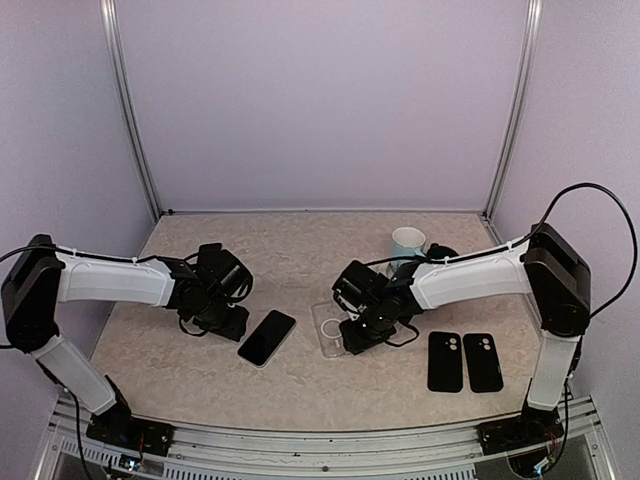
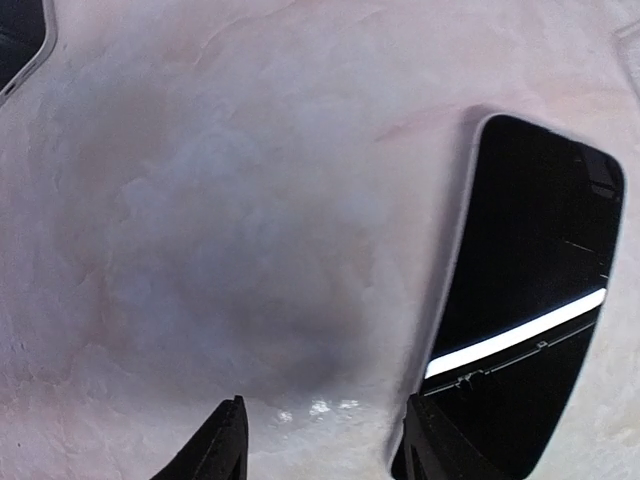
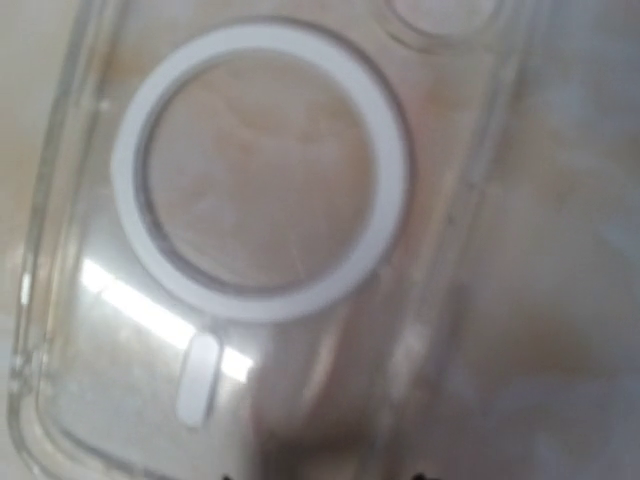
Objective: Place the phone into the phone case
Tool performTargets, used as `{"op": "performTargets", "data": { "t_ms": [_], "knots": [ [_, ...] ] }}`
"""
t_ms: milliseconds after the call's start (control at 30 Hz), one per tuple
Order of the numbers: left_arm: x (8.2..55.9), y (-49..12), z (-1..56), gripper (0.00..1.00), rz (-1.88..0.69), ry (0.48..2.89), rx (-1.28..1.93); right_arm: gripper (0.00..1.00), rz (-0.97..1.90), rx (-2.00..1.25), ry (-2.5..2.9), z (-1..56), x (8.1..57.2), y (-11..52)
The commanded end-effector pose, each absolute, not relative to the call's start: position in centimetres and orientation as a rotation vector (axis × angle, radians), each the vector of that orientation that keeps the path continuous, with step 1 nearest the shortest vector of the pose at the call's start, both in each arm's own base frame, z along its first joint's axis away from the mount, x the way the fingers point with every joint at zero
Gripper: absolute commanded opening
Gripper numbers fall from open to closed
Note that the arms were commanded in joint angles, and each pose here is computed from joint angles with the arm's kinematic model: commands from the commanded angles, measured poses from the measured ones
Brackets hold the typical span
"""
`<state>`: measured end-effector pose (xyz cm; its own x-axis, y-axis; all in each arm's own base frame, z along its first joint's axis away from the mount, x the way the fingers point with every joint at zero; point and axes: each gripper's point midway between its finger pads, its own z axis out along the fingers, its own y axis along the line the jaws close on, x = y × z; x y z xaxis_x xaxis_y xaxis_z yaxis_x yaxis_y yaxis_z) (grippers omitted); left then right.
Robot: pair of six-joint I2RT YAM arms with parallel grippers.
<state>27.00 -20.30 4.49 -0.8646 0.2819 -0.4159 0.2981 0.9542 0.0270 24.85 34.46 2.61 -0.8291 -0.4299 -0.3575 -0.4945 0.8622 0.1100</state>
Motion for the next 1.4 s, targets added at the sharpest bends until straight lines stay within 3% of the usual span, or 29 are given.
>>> {"op": "performTargets", "data": {
  "t_ms": [0, 433, 567, 700, 867, 967, 1033, 1233, 1367],
  "knots": [
    [27.6, -18.4, 4.0, 0.48, 0.064, 2.703, 0.403, 0.40, 0.290, -0.608, 2.661, 5.9, 25.2, 33.8],
    [20.9, -21.1, -1.8, 0.42, -0.061, 2.924, 0.581, 0.40, 0.363, -0.722, 2.499, 9.7, 27.9, 37.7],
    [19.3, -23.8, -1.7, 0.42, -0.133, 2.935, 0.700, 0.40, 0.399, -0.750, 2.474, 10.3, 28.4, 38.8],
    [18.4, -27.3, -0.4, 0.42, -0.379, 2.883, 0.710, 0.40, 0.440, -0.773, 2.476, 10.5, 29.3, 39.9],
    [20.5, -27.2, 2.9, 0.43, -0.419, 2.737, 0.505, 0.43, 0.356, -0.797, 2.465, 10.3, 30.3, 40.4],
    [22.4, -25.6, 6.5, 0.49, -0.368, 2.620, 0.323, 0.47, 0.353, -0.804, 2.453, 10.0, 30.2, 41.4],
    [23.5, -23.6, 8.6, 0.61, -0.294, 2.546, 0.171, 0.54, 0.349, -0.804, 2.466, 9.5, 29.9, 42.7],
    [26.7, -17.9, 14.1, 0.98, -0.058, 2.269, -0.046, 0.94, 0.317, -0.737, 2.497, 9.5, 30.0, 46.7],
    [28.2, -14.3, 16.6, 0.99, 0.072, 2.184, -0.195, 0.99, 0.324, -0.665, 2.569, 8.3, 29.6, 48.3]
  ]
}}
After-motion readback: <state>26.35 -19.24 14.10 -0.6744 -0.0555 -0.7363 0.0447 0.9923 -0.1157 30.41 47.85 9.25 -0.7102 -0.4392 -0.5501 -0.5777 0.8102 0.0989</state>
